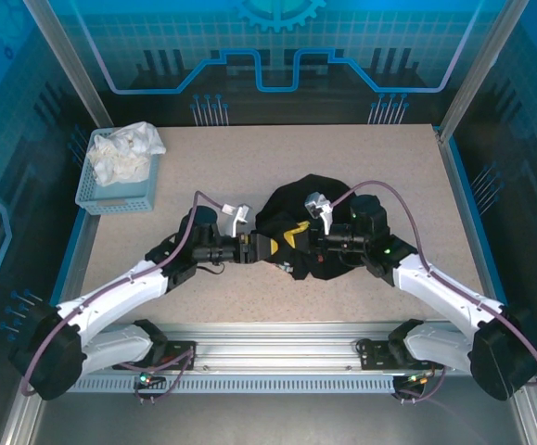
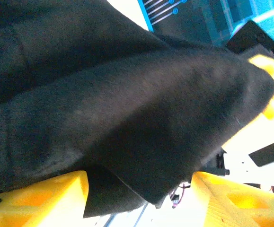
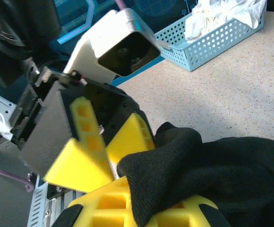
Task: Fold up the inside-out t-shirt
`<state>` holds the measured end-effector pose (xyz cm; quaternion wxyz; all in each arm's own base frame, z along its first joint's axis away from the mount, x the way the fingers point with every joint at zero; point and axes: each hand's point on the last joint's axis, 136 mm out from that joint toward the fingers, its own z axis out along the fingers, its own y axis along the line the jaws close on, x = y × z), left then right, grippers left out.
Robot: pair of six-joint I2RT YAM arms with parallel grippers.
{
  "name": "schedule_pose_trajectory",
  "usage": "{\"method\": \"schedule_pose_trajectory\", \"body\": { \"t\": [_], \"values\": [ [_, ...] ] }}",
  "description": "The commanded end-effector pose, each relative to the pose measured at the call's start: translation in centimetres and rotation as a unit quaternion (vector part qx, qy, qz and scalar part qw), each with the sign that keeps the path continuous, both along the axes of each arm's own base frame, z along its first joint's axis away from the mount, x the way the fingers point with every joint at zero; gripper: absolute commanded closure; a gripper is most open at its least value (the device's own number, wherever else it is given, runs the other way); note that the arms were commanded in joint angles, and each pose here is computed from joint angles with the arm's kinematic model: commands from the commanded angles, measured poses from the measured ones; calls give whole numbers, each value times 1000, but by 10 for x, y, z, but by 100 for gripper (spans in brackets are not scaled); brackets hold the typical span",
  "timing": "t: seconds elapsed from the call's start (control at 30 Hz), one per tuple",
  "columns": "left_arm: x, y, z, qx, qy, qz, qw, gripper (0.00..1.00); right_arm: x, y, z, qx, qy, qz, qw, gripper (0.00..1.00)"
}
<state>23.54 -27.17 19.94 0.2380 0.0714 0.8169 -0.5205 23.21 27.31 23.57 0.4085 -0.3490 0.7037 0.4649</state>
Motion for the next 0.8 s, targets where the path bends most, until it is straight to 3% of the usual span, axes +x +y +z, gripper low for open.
{"method": "schedule_pose_trajectory", "body": {
  "t": [0.0, 0.13, 0.4, 0.5, 0.67, 0.77],
  "values": [
    [18, -3, 19, -39, -15, 16, 999, 41, 0, -5, 14, 13, -22, -6, 1000, 100],
    [27, -7, 21, -53, -14, 16, 998, 41, -5, -6, 14, 16, -25, 2, 1000, 100],
    [36, -17, 39, -79, -40, 3, 996, 56, -8, -5, 10, 12, -26, 14, 1000, 100],
    [38, -19, 44, -84, -49, 1, 995, 57, -9, -5, 8, 7, -26, 15, 1000, 100],
    [40, -22, 49, -91, -53, -5, 994, 48, -10, -4, 9, 9, -30, 20, 999, 100],
    [42, -23, 50, -96, -52, -4, 994, 52, -11, -4, 8, 8, -29, 24, 999, 100]
  ]
}}
